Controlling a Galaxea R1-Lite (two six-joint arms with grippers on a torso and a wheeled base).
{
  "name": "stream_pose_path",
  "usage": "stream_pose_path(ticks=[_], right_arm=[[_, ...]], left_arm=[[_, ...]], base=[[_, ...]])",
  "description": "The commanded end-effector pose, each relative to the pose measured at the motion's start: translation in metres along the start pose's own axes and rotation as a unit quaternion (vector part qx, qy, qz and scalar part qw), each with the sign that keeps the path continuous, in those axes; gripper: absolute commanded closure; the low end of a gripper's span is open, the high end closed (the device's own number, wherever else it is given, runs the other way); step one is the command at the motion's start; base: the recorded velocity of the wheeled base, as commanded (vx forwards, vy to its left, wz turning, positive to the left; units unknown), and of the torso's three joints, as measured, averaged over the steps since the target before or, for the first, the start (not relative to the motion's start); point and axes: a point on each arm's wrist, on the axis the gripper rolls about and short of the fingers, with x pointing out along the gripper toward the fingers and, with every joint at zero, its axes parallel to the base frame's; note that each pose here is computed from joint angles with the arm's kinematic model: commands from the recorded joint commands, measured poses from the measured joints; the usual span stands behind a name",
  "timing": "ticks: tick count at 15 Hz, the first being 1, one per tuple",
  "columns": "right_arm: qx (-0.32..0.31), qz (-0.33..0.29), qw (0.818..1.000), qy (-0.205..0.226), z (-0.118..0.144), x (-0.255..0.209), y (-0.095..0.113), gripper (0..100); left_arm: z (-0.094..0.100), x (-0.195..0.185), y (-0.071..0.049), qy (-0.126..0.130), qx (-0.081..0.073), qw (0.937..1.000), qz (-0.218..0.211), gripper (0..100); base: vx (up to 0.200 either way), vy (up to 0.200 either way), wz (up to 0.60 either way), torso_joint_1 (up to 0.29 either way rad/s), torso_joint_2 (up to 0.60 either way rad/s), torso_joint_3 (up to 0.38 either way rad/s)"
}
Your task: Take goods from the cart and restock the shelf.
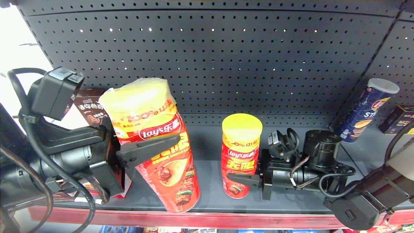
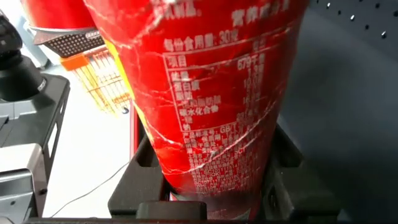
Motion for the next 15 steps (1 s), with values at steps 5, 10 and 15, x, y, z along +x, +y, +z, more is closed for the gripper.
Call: stream_pose_path(ticks=[5, 10, 15], right_arm=[[0.007, 0.016, 1.0, 0.008, -0.008, 0.01, 0.006, 0], [0.006, -0.015, 1.0, 0.011, -0.001, -0.01, 0.014, 0], [-0.009, -0.055, 0.998, -0.003, 0.021, -0.054, 0.027, 0]], left_arm=[[0.0, 0.0, 0.0, -0.001, 0.0, 1.0, 0.0, 100], [0.0, -0.001, -0.001, -0.002, 0.001, 1.0, 0.0, 100], [-0.003, -0.001, -0.001, 0.004, -0.002, 1.0, -0.001, 100]], base=[[0.0, 0.0, 0.0, 0.0, 0.0, 0.0], [0.0, 0.0, 0.0, 0.0, 0.0, 0.0], [0.0, 0.0, 0.0, 0.0, 0.0, 0.0]])
